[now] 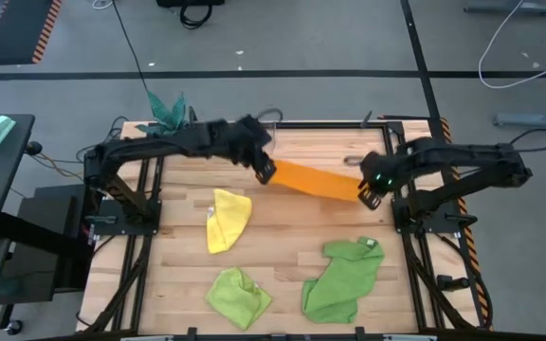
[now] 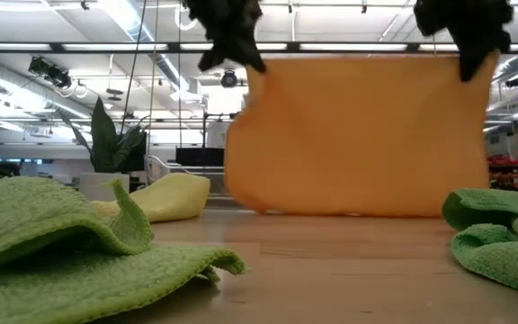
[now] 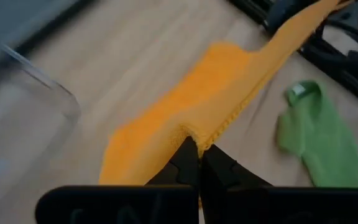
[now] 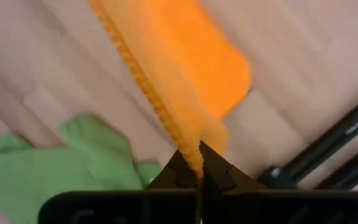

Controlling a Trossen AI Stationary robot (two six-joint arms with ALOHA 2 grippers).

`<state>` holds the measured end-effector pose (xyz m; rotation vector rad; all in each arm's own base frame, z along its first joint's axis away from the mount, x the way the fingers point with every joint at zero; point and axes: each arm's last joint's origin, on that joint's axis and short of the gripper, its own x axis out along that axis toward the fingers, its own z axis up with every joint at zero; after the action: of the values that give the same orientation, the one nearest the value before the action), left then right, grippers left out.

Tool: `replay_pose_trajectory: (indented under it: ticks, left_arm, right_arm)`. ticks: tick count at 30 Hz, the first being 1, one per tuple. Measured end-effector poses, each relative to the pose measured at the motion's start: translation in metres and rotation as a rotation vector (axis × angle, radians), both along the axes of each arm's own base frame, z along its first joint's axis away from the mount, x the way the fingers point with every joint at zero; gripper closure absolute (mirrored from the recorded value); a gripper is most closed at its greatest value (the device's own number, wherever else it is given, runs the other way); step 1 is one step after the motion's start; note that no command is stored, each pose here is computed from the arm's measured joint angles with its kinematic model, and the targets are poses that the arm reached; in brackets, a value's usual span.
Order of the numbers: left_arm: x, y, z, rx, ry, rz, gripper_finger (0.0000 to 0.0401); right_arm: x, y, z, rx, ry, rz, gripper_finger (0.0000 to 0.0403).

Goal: Fold microfiber towels
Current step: Fold the orange towel

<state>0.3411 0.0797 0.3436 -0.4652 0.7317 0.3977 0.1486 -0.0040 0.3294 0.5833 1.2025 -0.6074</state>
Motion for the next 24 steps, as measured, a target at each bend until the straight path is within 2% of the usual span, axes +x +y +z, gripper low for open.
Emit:
replay_pose_trajectory:
  ticks: [4,7,12,16,18,19,24]
  left_arm:
    - [-0.009,0.01,0.04,0.062,-0.042,0.016,0.0399]
    - [-0.014,0.014,0.054,0.087,-0.058,0.03,0.0399]
    - [-0.021,0.025,0.065,0.133,-0.047,0.082,0.0399]
    - [-0.025,0.028,0.062,0.119,0.001,0.092,0.0399]
    - [-0.028,0.025,0.058,0.122,0.057,0.084,0.0399]
    - [-0.028,0.024,0.057,0.102,0.063,0.106,0.0399]
    - [-0.028,0.02,0.057,0.135,0.08,0.08,0.0399]
  right_arm:
    - [-0.004,-0.011,0.029,-0.071,-0.062,-0.013,0.0403]
    - [-0.006,-0.021,0.046,-0.122,-0.069,-0.024,0.0403]
    - [-0.004,-0.037,0.073,-0.187,-0.077,-0.024,0.0403]
    - [-0.001,-0.048,0.084,-0.224,-0.085,-0.032,0.0403]
    - [0.0,-0.05,0.084,-0.23,-0.079,-0.008,0.0403]
    - [0.001,-0.051,0.083,-0.224,-0.072,-0.012,0.0403]
    - [0.007,-0.055,0.072,-0.214,-0.011,0.006,0.0403]
